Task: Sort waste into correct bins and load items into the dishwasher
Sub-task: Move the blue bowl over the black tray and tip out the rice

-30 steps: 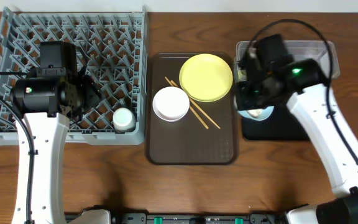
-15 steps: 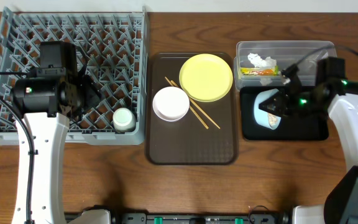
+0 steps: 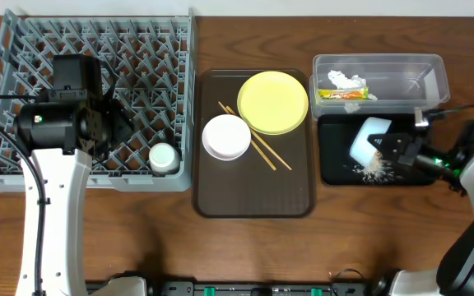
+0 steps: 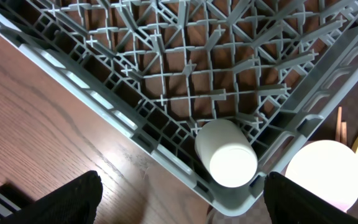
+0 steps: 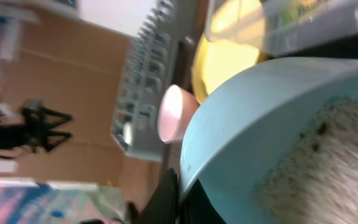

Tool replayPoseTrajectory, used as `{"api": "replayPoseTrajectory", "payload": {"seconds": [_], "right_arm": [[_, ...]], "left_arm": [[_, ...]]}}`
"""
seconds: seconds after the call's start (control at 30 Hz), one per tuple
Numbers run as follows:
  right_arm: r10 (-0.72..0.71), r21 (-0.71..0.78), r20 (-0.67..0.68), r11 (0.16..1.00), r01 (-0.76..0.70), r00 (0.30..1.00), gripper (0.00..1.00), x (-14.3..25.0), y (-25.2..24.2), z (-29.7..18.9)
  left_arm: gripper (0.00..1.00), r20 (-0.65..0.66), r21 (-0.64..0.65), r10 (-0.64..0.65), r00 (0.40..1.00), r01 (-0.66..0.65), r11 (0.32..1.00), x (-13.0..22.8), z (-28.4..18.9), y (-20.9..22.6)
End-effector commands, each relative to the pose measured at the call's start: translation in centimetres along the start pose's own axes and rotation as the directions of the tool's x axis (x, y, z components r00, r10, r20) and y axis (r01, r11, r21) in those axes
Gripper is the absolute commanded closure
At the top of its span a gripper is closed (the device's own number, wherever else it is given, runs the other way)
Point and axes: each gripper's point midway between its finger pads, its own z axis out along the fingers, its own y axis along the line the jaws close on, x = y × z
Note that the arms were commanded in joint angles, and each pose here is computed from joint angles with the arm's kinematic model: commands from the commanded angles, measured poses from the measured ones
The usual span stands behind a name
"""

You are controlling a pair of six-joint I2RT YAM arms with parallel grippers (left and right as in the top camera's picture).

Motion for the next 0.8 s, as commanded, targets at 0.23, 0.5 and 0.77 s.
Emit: {"api": "replayPoseTrajectory", "payload": {"seconds": [0.23, 0.5, 0.77], "right_arm": [[0.212, -0.208, 0.034, 0.957, -0.201, 0.977, 0.99, -0.3, -1.1, -0.8], [0.221, -0.208, 0.032, 0.955, -0.210, 0.975, 0.99, -0.4, -1.1, -0.8], [0.325, -0.210, 0.010, 0.925, -0.316, 0.946, 0.99, -1.6, -0.4, -1.1]], "left_arm": [[0.16, 0.012, -0.016, -0.008, 1.000, 0.008, 1.000, -0.4, 0.0, 0.2], [0.15, 0.017, -0.013, -0.009, 1.000, 0.009, 1.000, -0.5, 0.0, 0.1], [0.15, 0.018, -0.012, -0.009, 1.000, 0.009, 1.000, -0.5, 0.0, 0.1]]}}
